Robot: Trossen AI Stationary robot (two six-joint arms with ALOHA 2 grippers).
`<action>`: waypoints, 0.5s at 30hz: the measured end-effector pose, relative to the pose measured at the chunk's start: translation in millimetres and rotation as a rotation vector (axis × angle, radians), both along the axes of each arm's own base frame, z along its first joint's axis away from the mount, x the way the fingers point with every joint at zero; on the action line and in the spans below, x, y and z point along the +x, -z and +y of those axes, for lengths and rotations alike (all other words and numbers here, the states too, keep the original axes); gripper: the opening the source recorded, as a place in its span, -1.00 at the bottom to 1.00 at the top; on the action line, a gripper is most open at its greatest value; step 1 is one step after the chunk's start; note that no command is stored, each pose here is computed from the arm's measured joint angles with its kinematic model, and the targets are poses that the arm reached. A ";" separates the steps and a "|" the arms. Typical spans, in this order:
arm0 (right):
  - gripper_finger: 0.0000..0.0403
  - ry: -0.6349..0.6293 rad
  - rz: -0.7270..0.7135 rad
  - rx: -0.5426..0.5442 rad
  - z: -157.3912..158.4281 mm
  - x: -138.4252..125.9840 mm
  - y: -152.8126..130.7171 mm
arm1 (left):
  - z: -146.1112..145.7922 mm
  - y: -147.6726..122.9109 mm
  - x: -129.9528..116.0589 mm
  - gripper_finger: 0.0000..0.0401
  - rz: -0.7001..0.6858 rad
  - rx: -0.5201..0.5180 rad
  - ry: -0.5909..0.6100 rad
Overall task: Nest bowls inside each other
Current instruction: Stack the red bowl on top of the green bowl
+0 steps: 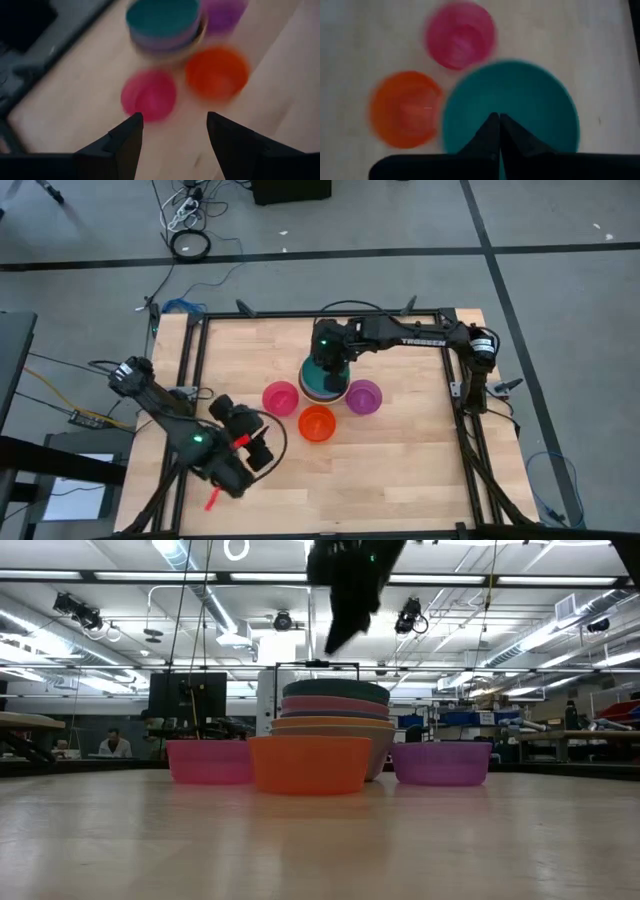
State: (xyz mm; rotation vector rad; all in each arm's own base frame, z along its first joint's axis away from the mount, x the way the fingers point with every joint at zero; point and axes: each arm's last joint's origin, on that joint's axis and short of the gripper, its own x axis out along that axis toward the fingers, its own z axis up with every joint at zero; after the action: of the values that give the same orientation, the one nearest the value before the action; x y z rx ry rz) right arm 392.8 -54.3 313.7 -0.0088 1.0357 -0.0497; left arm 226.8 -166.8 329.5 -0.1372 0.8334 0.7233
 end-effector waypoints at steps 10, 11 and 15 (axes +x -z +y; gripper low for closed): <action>-0.92 -0.240 -0.352 0.003 59.2 -39.7 -126.7 | 15.4 94.9 21.5 0.14 0.105 0.016 0.100; -0.92 -0.253 -0.380 0.003 63.7 -50.1 -136.6 | 19.0 99.5 25.1 0.14 0.114 0.027 0.125; -0.92 -0.256 -0.444 0.030 78.6 -90.1 -164.4 | 36.4 109.2 39.3 0.14 0.176 0.061 0.218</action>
State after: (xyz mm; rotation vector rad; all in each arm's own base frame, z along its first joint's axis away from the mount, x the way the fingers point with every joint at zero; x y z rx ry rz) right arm 302.6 24.3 478.2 -0.0991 0.5855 0.1898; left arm 266.2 -130.5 220.3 0.0726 0.9763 0.5601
